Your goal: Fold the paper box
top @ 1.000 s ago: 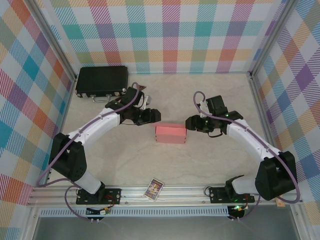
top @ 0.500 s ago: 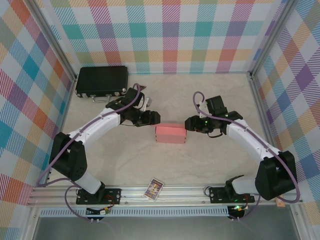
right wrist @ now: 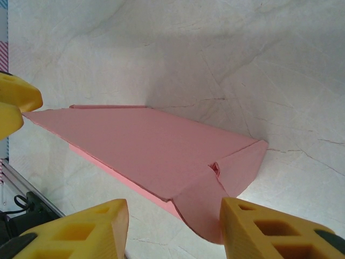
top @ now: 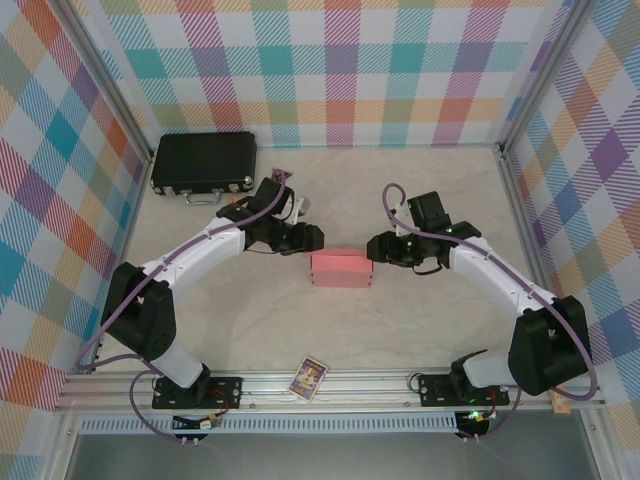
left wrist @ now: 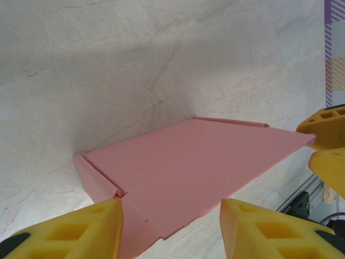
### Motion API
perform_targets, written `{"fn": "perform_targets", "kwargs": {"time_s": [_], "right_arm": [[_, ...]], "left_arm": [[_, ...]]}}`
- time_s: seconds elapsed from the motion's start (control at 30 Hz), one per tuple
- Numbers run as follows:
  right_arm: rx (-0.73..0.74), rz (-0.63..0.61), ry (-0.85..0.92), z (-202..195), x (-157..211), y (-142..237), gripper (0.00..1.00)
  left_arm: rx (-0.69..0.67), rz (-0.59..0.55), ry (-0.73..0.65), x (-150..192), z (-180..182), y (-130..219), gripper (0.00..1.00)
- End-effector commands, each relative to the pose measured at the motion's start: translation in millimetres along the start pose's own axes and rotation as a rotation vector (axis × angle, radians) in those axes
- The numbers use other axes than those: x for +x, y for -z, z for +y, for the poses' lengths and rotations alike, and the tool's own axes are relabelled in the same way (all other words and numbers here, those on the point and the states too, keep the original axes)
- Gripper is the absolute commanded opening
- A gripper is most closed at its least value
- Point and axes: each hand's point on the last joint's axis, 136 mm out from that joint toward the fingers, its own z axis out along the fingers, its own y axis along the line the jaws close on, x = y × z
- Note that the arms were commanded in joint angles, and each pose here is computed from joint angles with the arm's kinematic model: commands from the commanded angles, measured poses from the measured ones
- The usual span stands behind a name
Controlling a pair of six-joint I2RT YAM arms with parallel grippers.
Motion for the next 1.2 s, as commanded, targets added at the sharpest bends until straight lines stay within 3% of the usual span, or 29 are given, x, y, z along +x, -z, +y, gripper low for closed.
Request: {"fn": "perform_targets", "kwargs": {"time_s": [0.0, 1.17], "right_arm": [[-0.025, 0.013, -0.015, 3.5, 2.7, -5.4, 0.48], [0.043, -0.071, -0.154, -11.2, -2.1, -10.2, 0.36]], "left_arm": [[0.018, 0.028, 0.020, 5.9, -2.3, -9.3, 0.50], [-0.074, 0.017, 0.082, 5.9, 11.7, -12.7, 0.48]]}}
